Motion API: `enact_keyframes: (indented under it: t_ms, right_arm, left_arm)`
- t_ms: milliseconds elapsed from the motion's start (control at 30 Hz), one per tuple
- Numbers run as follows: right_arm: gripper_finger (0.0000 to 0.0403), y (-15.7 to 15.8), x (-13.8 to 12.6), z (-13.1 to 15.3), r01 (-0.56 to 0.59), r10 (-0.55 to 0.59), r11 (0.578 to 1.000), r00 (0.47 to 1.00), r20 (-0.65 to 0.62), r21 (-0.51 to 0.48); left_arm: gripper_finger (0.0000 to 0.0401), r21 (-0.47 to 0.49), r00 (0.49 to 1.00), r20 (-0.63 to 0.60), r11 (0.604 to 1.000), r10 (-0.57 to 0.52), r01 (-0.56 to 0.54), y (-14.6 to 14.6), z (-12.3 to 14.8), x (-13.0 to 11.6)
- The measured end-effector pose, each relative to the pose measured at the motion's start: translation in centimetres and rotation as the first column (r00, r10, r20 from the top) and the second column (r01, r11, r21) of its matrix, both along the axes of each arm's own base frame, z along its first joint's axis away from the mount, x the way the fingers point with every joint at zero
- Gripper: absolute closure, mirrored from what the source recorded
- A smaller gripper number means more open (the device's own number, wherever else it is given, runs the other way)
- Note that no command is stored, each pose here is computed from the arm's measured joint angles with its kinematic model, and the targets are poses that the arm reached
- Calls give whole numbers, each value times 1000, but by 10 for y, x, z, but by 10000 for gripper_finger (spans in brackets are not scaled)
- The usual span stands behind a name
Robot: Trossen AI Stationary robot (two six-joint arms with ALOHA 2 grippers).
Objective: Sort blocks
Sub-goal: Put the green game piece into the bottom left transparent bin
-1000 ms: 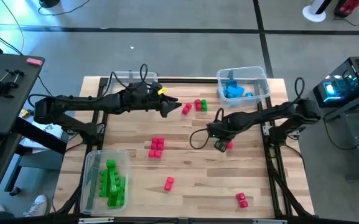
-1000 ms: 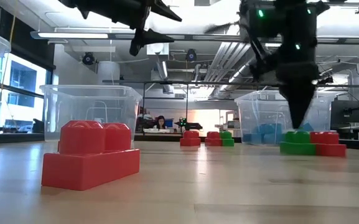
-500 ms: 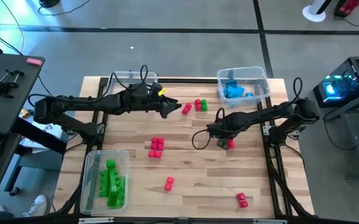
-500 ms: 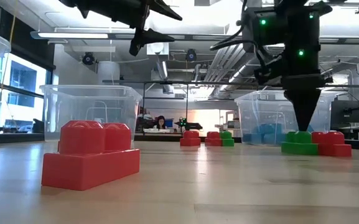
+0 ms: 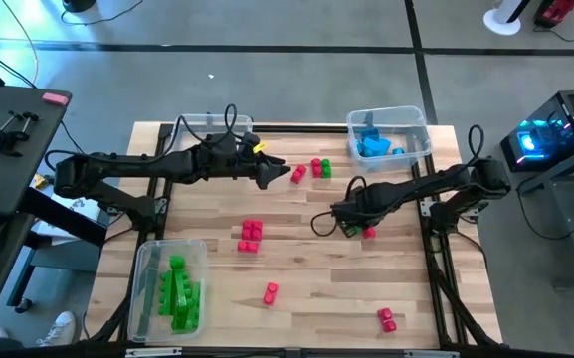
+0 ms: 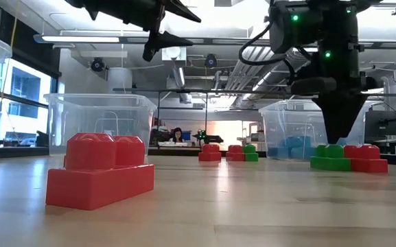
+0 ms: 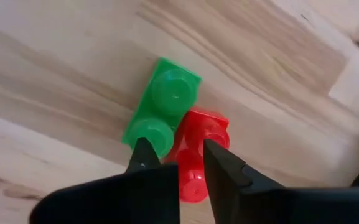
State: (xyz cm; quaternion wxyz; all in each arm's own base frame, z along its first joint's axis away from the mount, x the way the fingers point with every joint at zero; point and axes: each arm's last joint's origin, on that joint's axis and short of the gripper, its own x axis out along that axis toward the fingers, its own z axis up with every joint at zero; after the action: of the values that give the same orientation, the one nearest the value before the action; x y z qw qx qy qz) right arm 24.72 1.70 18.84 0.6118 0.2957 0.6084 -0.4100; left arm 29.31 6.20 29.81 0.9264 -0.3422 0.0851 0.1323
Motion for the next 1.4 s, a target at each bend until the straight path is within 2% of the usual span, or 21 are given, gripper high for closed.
enact_keyframes:
  t_ms: [167, 267, 367, 533, 767, 933, 1167, 1400]
  right_arm:
    - [330, 4, 0, 0, 123, -123, 992, 992, 22, -12]
    - [296, 1, 1, 0, 236, -234, 972, 971, 48, -22]
    - [273, -2, 5, 0, 302, -300, 953, 950, 92, -11]
    - [258, -8, 11, -2, 344, -337, 939, 927, 166, -13]
    - [258, -23, 2, -16, 447, -440, 894, 887, 137, -20]
    - [258, -24, 6, -28, 434, -442, 897, 877, 187, 88]
    - [258, -28, -3, -39, 437, -439, 898, 883, 166, 51]
    - [267, -29, -3, -43, 338, -342, 940, 920, 189, 55]
  left_arm:
    - [173, 29, 1000, -6, 1000, 13, -13, 7, 0, -1]
    - [173, 29, 1000, -6, 1000, 6, -6, 12, 0, -3]
    - [173, 22, 1000, -4, 1000, -15, 16, 17, 0, -4]
    - [173, 32, 999, -14, 999, -35, 35, 24, -1, -7]
    - [173, 23, 999, -17, 999, -33, 33, 29, -1, -8]
    - [173, 21, 999, -21, 999, -30, 31, 30, -2, -9]
    - [173, 18, 999, -22, 999, -29, 30, 30, -2, -9]
    - [173, -20, 1000, -7, 1000, -18, 18, 30, -1, -9]
